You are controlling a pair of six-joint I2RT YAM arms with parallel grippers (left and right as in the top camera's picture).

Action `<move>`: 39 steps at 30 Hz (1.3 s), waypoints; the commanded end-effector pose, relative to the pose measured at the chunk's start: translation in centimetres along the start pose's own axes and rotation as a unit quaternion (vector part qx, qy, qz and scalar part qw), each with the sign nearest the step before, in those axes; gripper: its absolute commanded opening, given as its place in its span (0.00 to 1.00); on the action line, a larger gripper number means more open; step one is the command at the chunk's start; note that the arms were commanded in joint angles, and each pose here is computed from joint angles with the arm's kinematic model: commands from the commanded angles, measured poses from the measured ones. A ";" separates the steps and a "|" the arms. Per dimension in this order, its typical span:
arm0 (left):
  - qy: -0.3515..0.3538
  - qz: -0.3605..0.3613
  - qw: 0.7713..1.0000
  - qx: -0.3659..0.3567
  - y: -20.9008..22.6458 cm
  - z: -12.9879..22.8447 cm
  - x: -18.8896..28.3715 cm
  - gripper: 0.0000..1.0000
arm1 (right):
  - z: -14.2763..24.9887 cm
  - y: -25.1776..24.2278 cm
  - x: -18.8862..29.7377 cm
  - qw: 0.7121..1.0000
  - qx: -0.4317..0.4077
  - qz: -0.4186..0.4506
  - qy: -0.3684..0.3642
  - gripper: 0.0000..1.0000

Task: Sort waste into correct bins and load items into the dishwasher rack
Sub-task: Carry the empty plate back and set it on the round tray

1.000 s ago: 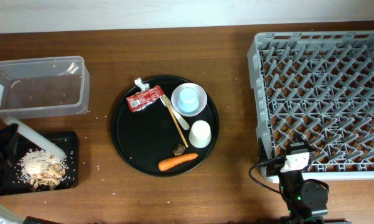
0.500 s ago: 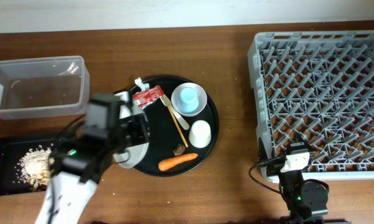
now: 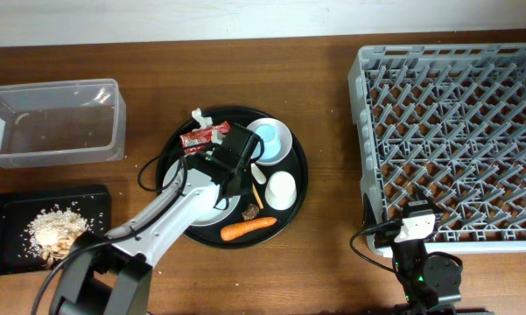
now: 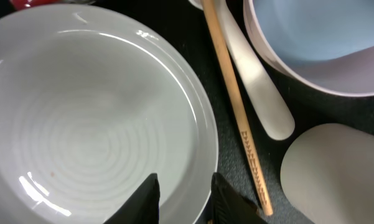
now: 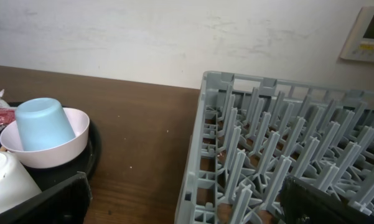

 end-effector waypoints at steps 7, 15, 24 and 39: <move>-0.020 0.084 0.996 0.001 -0.4 -0.7 12.9 0.28 | 0.3 -0.1 0.0 1.000 -0.004 0.003 0.003 0.99; 0.025 0.140 0.979 -0.148 -6.9 7.4 14.9 0.96 | 0.3 -0.1 0.0 1.000 -0.004 0.003 0.003 0.99; 0.014 0.136 0.980 -0.147 -7.0 6.9 14.8 0.83 | 0.3 -0.1 0.0 1.000 -0.004 0.003 0.003 0.99; 0.093 0.260 0.958 -0.074 -0.8 -2.4 6.4 0.78 | 0.3 -0.1 0.0 1.000 -0.004 0.003 0.003 0.99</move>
Point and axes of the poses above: each gripper's point midway between its finger pads, its own x axis back along the fingers, its own y axis along the line the jaws close on, z = x × y, the point moved 2 cm from there along x, back along the fingers, and after that the axes turned 4 degrees about x, right-handed, at the moved point
